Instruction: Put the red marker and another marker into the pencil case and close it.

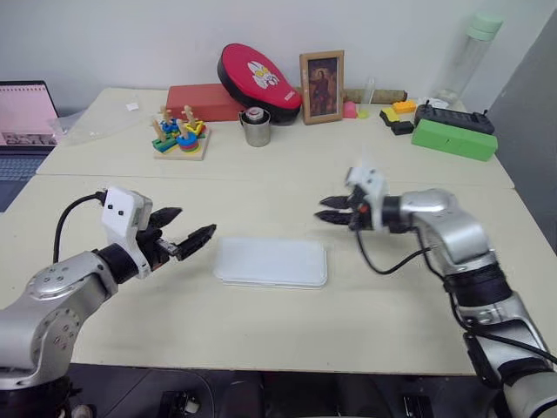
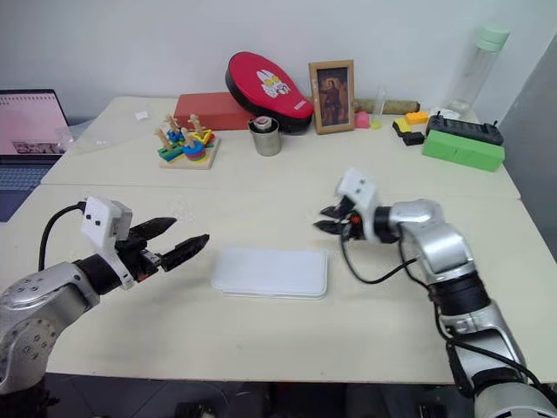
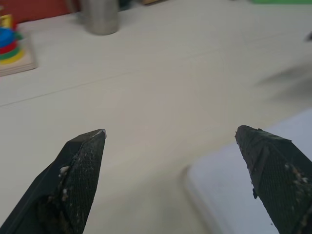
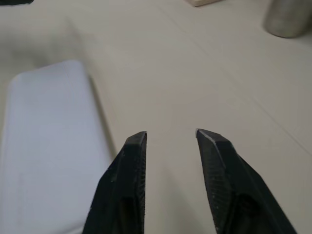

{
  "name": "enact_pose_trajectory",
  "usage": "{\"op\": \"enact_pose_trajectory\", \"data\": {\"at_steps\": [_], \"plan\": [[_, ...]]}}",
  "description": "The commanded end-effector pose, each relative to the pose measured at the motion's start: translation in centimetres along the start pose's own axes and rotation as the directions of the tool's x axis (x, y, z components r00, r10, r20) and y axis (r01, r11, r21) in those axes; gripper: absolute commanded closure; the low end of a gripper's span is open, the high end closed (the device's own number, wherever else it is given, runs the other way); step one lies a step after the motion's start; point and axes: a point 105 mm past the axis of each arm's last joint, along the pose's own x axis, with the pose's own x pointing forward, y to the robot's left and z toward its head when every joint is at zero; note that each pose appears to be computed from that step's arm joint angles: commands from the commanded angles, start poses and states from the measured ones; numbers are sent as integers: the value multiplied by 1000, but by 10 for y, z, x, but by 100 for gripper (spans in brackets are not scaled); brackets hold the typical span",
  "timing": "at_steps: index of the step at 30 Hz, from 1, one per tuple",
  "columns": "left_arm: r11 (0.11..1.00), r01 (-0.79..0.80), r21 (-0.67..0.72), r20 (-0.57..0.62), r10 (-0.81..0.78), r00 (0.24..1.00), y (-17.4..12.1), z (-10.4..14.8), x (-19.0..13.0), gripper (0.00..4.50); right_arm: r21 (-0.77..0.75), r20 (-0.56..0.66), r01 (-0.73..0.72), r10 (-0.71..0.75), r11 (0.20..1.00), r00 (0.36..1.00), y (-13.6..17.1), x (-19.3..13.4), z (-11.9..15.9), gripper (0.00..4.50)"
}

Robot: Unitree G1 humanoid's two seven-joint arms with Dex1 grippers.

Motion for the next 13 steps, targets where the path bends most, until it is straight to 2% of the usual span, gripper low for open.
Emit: {"op": "enact_pose_trajectory", "data": {"at_steps": [1,3,4,8,13], "plan": [[995,-78,64,43,75,996,25,15,-3,0,24,32,66,-66,998,997,-12,-26,-1,182],[993,-92,75,44,89,995,34,18,-5,0,39,19,96,-97,995,995,-15,-37,-9,152],[991,-104,84,43,100,994,41,20,-6,0,49,12,109,-110,993,994,-16,-43,-13,113],[986,-134,102,33,131,991,61,27,-18,0,64,3,150,-150,987,989,-18,-56,-18,8],[987,-109,118,11,109,994,65,27,-19,0,67,0,177,-178,982,984,-20,-61,-19,3]]}}
